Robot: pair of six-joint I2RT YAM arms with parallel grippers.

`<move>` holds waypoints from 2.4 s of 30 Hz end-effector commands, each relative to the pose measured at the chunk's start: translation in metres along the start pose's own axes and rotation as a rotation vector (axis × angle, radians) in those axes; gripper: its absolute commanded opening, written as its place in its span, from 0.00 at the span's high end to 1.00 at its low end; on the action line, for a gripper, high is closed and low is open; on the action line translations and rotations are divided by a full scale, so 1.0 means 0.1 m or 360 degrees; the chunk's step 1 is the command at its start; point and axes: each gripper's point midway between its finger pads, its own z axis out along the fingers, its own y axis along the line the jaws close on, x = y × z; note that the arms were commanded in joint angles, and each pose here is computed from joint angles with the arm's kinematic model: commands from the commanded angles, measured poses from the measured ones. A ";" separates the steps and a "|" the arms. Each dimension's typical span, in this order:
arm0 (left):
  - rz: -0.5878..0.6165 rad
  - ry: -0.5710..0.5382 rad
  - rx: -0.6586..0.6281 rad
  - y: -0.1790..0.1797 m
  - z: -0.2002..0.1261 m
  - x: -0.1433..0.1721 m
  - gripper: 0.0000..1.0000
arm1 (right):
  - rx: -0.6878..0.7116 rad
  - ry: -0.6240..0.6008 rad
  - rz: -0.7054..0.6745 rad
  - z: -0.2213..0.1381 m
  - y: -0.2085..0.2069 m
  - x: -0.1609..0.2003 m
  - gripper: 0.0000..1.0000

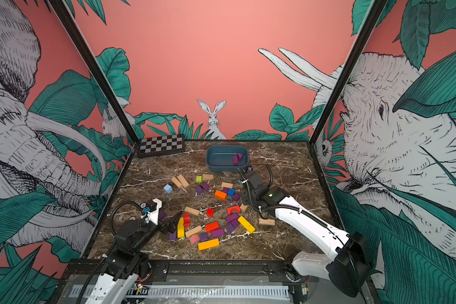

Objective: Pick purple bricks into the storage bin
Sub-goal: Place the building block in the storage box.

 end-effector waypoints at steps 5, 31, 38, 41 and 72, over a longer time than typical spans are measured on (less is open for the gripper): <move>0.0007 0.0001 0.0008 -0.01 0.00 0.01 0.01 | 0.0063 -0.0059 -0.0035 -0.24 -0.08 -0.22 0.76; 0.0007 -0.0002 -0.0034 0.03 0.00 0.01 0.01 | -0.0028 0.0001 -0.0042 0.82 0.11 -1.61 0.77; -0.0012 0.0001 -0.0093 0.10 0.00 0.02 0.01 | -0.0087 0.0057 0.0037 1.63 -0.01 -1.82 0.77; -0.0012 -0.0002 -0.0096 0.10 0.00 0.01 0.01 | -0.0103 0.0080 0.0044 1.95 -0.03 -1.87 0.78; -0.0008 -0.0006 -0.0084 0.09 0.01 0.03 0.01 | -0.0010 -0.0119 0.0087 3.18 -0.06 -2.04 0.69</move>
